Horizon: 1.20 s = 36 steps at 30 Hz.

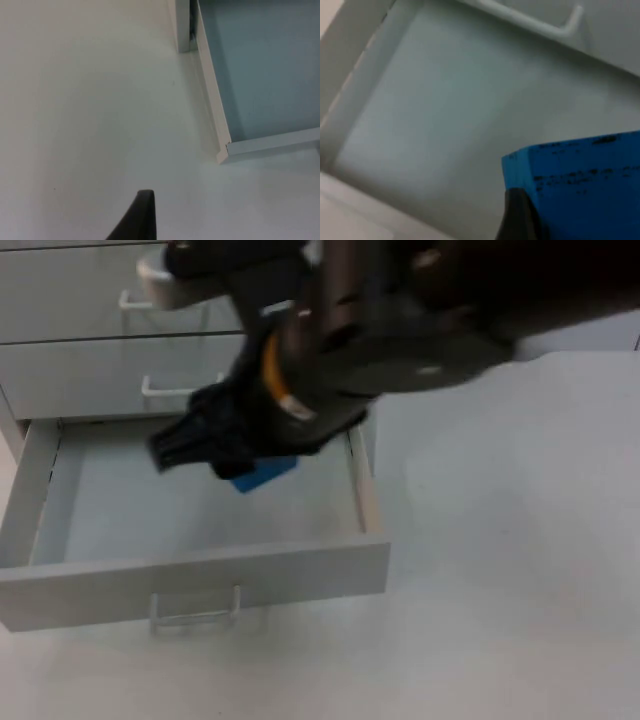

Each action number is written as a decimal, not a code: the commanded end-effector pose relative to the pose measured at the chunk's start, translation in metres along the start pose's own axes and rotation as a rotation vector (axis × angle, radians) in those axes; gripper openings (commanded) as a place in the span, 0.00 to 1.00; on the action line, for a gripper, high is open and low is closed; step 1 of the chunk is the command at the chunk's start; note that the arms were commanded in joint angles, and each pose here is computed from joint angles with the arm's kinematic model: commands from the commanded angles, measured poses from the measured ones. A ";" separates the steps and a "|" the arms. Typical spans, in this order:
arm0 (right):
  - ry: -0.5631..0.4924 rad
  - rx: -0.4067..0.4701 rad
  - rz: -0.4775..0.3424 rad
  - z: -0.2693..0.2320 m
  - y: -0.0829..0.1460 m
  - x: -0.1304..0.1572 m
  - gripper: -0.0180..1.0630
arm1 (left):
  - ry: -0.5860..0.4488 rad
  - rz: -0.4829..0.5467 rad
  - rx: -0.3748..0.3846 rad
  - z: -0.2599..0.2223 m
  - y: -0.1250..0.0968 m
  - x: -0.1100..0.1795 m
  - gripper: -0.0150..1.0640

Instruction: Open the drawer with the left hand, place the block into the drawer with the right hand, then close the drawer with the left hand.

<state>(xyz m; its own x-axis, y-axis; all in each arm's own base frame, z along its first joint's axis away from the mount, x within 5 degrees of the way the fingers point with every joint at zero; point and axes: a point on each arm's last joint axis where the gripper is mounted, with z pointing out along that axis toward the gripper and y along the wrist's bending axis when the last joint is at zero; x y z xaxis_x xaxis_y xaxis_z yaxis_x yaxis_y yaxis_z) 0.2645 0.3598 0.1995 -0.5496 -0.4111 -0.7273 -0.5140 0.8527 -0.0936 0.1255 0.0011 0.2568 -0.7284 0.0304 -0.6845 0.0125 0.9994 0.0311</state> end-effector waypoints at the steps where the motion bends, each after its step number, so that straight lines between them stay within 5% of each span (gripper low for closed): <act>1: -0.019 -0.009 -0.012 0.016 0.010 -0.006 0.01 | -0.012 -0.019 0.004 -0.001 0.000 0.000 0.99; 14: 0.012 -0.025 0.011 0.069 0.027 0.009 0.02 | -0.020 -0.019 0.004 -0.001 0.000 -0.001 0.99; 18: 0.040 -0.016 0.092 0.084 0.022 0.018 0.14 | -0.020 -0.019 0.004 -0.001 0.000 -0.001 0.99; 26: 0.044 -0.022 0.101 0.090 0.017 0.021 0.67 | -0.033 -0.019 0.004 -0.001 0.000 -0.002 0.99; 36: 0.038 -0.063 0.143 0.064 0.015 -0.001 0.70 | -0.035 -0.019 0.004 -0.001 0.000 -0.002 0.99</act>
<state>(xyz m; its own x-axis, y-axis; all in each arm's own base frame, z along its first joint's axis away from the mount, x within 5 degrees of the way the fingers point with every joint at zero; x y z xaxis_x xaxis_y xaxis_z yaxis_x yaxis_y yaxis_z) 0.3004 0.3937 0.1261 -0.6583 -0.3144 -0.6840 -0.4521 0.8916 0.0252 0.1271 0.0009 0.2583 -0.7121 0.0289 -0.7015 0.0121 0.9995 0.0289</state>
